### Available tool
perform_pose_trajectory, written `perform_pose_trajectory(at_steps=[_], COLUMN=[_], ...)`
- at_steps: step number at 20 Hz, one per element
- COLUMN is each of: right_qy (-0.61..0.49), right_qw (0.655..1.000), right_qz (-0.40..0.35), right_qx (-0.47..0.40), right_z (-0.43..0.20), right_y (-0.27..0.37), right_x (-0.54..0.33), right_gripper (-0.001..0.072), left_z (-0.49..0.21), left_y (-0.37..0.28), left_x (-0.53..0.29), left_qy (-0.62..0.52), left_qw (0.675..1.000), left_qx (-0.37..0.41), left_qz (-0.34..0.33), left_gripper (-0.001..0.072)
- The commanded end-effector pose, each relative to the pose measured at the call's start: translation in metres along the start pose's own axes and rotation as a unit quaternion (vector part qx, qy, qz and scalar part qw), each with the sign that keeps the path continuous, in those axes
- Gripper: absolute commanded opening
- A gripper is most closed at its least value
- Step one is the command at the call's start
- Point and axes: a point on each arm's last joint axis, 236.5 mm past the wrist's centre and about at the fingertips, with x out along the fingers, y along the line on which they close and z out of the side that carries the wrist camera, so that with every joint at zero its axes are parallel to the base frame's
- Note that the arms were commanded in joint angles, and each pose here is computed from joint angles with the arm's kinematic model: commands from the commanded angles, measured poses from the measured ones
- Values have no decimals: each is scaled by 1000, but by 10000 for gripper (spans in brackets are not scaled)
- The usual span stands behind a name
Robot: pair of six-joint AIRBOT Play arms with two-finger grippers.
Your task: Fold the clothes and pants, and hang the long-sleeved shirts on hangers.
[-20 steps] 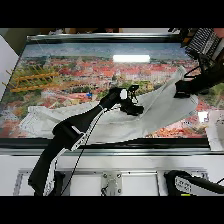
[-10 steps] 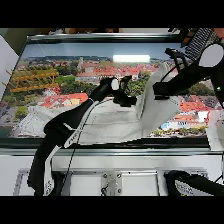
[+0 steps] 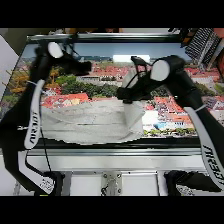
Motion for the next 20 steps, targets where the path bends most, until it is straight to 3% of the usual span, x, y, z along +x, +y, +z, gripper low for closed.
perform_pose_trajectory(at_steps=[1,4,5,6,7,8,11,13,16,20], right_qy=[1,13,16,25,33,40,12,3,7,19], right_qw=[1000,999,999,998,997,994,979,974,985,997], right_qz=[20,27,29,40,62,96,198,204,139,74], right_qx=[-13,-33,-36,-33,-28,-24,-47,-98,-104,-8], right_z=[-2,-12,-15,-20,-24,-27,-13,-8,0,-27], right_y=[45,69,74,82,93,108,148,137,59,-85], right_x=[61,116,132,145,155,156,126,95,62,39], right_gripper=[25,28,76,308,614,694,693,693,692,694], left_z=[15,14,13,11,10,10,10,3,-28,-98], left_y=[59,80,82,82,79,77,57,40,26,19], left_x=[-75,-119,-128,-136,-142,-148,-160,-162,-141,-92], left_qy=[-48,-69,-72,-74,-78,-81,-93,-95,-77,-32], left_qw=[998,995,994,994,994,994,994,994,996,999], left_qx=[-34,-50,-50,-49,-47,-45,-29,-16,-13,-21], left_qz=[38,55,58,60,60,60,53,45,34,25], left_gripper=[22,22,22,23,22,22,22,22,23,23])
